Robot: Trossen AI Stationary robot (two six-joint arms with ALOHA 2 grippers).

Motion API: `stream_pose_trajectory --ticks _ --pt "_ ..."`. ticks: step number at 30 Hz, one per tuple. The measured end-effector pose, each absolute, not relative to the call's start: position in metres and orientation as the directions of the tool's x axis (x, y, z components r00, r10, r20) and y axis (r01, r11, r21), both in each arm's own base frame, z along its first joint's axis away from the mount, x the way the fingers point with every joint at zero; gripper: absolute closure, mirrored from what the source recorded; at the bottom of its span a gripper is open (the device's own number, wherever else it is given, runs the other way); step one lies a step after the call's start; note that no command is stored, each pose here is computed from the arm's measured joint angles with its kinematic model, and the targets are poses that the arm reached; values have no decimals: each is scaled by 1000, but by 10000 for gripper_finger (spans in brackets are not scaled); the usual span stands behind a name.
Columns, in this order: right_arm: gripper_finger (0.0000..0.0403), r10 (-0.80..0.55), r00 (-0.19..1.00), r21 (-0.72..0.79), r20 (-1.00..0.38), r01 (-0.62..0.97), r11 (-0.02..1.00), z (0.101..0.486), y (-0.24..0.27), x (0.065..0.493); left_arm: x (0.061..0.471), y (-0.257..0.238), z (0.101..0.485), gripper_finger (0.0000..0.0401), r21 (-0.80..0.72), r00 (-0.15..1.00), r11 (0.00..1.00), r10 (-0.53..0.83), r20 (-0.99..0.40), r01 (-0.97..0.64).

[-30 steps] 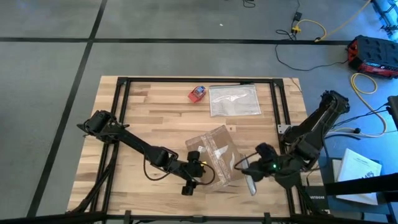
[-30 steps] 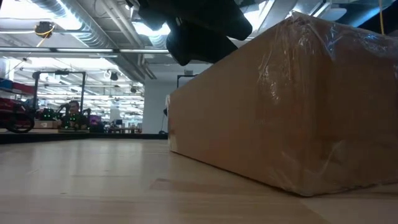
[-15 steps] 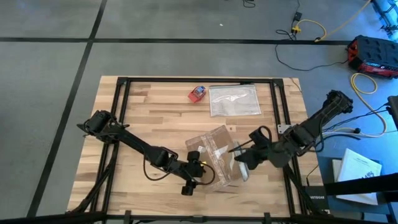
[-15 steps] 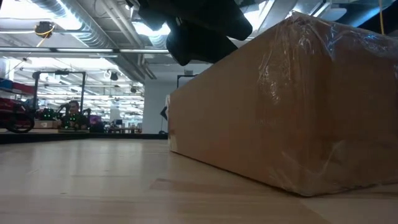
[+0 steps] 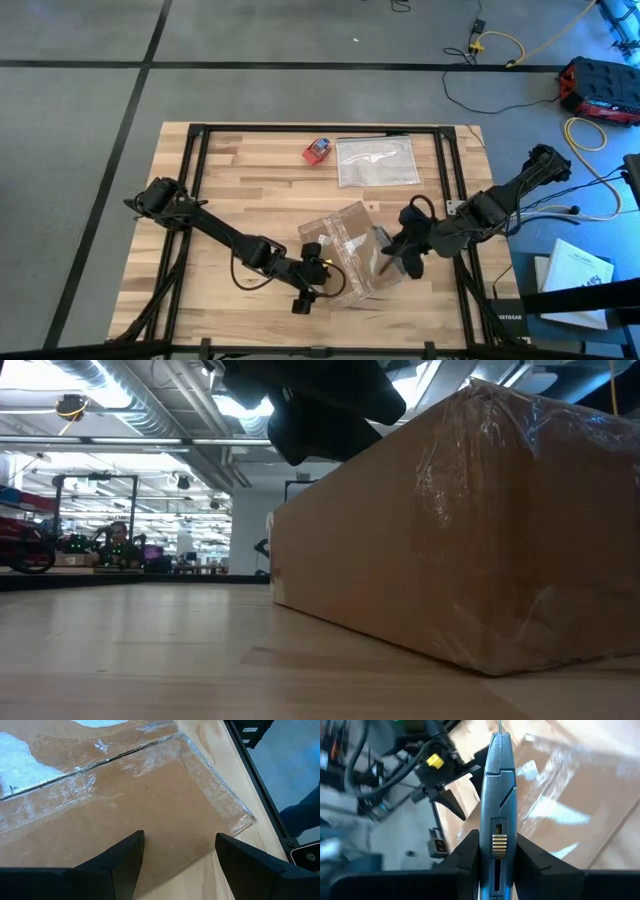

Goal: Unpack boxes
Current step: Open the box using the silver cutter

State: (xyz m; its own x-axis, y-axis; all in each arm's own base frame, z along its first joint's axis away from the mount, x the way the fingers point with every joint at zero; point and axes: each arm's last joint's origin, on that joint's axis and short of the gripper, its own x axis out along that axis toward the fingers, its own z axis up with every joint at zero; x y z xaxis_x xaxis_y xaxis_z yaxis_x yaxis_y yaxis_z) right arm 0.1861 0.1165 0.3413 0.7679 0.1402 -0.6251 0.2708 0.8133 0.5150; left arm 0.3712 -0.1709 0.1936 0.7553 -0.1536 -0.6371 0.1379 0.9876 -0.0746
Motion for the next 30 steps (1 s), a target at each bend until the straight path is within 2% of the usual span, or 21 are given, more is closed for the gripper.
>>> stream_pose_trajectory --ticks 4,16,30 --pt "342 155 792 498 -591 207 842 351 109 176 371 -171 194 167 -75 755 988 -153 -637 138" --pt "342 114 824 283 -555 58 957 364 89 149 371 -171 194 167 -75 755 988 -154 -637 138" --pt "342 -28 851 103 -525 96 990 370 69 126 371 -171 193 167 -75 755 988 -154 -637 138"
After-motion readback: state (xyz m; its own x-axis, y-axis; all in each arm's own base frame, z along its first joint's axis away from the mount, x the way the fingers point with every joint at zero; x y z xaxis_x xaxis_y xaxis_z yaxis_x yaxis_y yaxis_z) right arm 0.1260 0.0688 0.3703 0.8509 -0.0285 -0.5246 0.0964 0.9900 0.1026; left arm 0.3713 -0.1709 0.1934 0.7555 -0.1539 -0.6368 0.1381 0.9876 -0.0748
